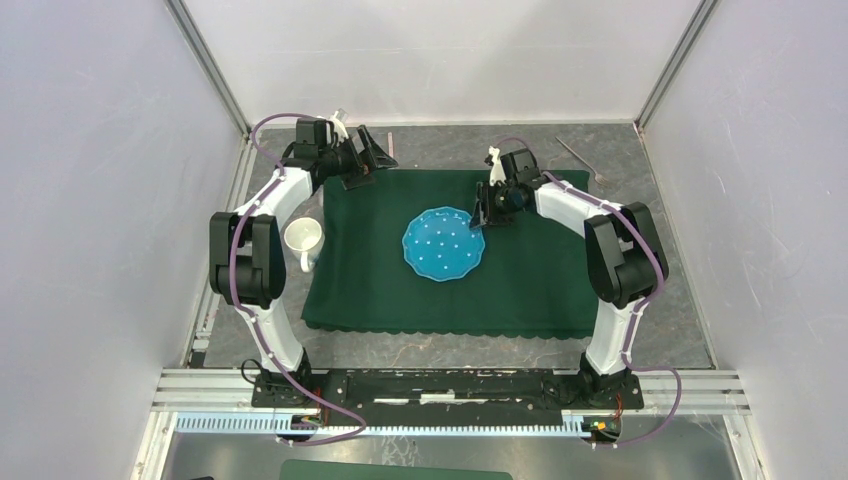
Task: Set the dinner table for one person
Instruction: Place the plate on the napkin.
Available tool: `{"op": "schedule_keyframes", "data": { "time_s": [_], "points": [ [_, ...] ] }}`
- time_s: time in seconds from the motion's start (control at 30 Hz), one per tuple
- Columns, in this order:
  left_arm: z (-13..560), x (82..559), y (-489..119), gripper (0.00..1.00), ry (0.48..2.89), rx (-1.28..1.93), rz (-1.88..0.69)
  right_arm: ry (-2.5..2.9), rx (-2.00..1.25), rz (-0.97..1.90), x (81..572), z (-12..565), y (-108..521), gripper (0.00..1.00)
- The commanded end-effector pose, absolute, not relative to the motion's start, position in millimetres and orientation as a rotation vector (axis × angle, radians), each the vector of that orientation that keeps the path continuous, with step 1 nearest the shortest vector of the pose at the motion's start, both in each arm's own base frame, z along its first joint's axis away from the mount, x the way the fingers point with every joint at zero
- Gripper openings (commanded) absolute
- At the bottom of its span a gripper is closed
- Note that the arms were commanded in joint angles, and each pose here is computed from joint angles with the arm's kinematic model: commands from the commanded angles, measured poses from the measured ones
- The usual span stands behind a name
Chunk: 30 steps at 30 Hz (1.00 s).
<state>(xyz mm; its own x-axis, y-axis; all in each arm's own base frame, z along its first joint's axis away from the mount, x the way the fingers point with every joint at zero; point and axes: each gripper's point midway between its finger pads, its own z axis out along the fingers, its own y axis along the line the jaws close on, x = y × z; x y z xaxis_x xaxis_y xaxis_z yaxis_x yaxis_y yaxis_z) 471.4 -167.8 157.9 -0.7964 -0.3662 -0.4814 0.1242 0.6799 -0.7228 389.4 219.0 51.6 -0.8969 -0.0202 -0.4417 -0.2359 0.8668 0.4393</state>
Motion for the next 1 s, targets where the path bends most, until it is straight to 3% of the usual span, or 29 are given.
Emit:
{"op": "schedule_keyframes", "data": {
  "time_s": [0.0, 0.07, 0.13, 0.47, 0.97],
  "points": [
    [180, 477, -166, 1.00, 2.205, -0.127, -1.023, 2.547, -0.246, 0.777, 394, 68, 234, 0.63],
    [181, 476, -166, 1.00, 2.205, -0.127, -1.022, 2.546, -0.254, 0.767, 395, 69, 232, 0.84],
    [181, 476, -165, 1.00, 2.203, -0.130, -1.021, 2.544, -0.260, 0.762, 396, 70, 232, 0.90],
    [185, 473, -163, 1.00, 2.198, -0.136, -1.005, 2.470, -0.158, 0.670, 434, 110, 188, 0.93],
    [181, 477, -167, 1.00, 2.205, -0.126, -1.030, 2.468, 0.140, 0.495, 459, 98, 85, 0.92]
  ]
}}
